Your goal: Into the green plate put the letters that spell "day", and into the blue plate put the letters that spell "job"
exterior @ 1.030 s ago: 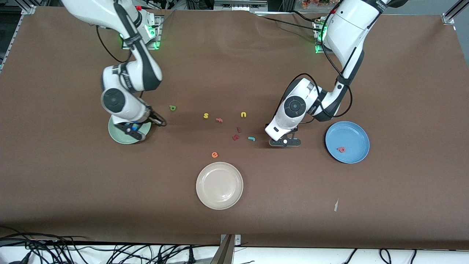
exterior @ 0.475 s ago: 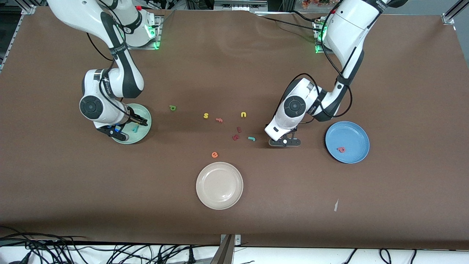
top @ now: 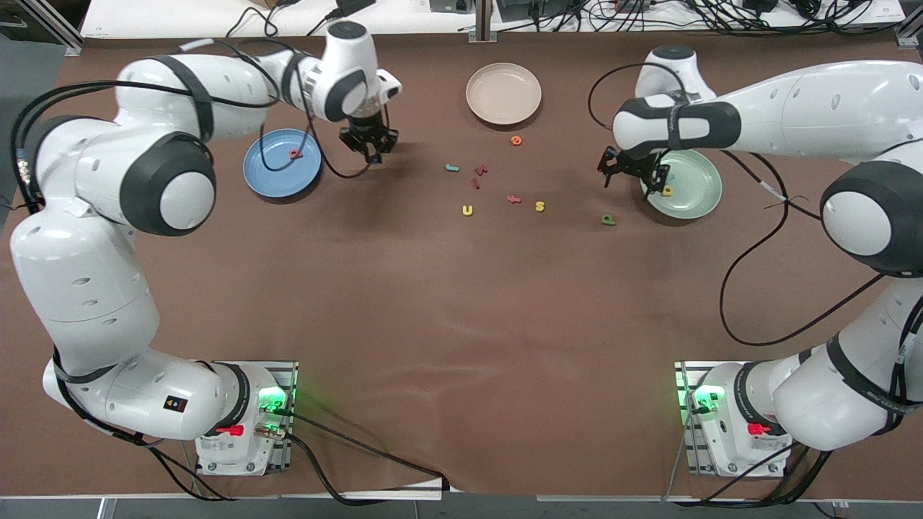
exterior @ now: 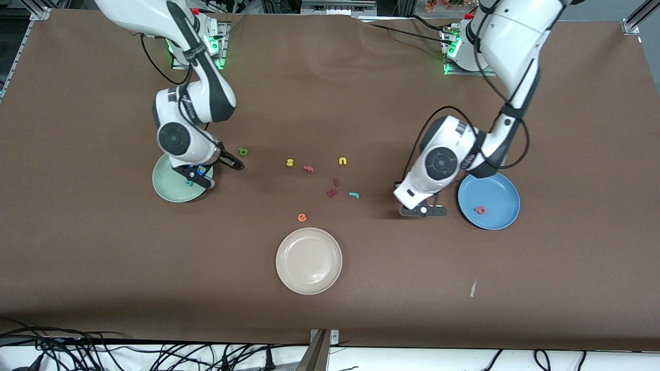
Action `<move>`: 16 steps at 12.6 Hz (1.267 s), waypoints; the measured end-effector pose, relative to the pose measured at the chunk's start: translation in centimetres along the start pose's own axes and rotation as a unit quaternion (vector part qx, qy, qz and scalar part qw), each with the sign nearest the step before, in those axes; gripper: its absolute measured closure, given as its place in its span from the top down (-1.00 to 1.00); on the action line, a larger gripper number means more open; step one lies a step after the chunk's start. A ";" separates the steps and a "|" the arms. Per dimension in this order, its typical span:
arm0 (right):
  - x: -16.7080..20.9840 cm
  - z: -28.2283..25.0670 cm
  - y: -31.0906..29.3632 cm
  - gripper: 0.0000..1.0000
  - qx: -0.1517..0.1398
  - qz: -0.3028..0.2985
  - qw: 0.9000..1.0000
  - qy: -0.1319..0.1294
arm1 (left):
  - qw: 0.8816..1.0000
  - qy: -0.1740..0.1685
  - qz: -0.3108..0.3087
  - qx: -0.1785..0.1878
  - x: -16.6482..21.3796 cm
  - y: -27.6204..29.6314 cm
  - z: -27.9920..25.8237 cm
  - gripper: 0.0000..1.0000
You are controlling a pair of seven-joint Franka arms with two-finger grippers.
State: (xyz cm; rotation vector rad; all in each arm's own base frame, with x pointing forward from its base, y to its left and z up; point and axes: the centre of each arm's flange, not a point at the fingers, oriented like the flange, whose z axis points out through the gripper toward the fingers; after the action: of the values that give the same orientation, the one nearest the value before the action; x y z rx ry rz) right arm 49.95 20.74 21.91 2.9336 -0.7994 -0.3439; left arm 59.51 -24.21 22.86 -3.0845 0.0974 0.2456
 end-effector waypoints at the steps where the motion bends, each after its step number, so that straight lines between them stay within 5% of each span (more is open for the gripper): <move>1: -1.0 0.8 0.0 1.00 0.009 0.008 1.000 0.008 | 1.000 -0.007 0.021 0.001 0.5 -2.7 -1.0 -0.44; 4: -3.0 2.6 0.9 0.99 0.013 0.034 0.999 0.012 | 0.996 -0.015 0.083 0.000 1.8 -10.6 -1.9 -0.44; 8: -6.3 5.9 1.7 0.89 0.039 0.041 0.998 0.035 | 0.989 -0.023 0.140 0.042 2.3 -18.3 -1.0 -0.43; 11: -6.4 6.3 2.0 0.79 0.041 0.042 0.998 0.037 | 0.989 -0.020 0.143 0.036 2.4 -18.8 -1.2 0.13; 15: -6.2 6.1 1.9 0.66 0.051 0.043 0.997 0.044 | 0.998 0.005 0.066 -0.016 3.3 -13.2 -3.7 0.98; 16: -6.1 6.0 1.9 0.66 0.053 0.043 0.997 0.045 | 0.999 0.010 0.037 -0.018 3.4 -10.6 -4.1 1.00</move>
State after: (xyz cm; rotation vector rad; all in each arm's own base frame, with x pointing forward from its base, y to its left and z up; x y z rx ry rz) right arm 42.46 22.11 17.50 2.9734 -0.9561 -0.1658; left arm 64.20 -14.01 26.82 -3.1238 0.2097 0.2220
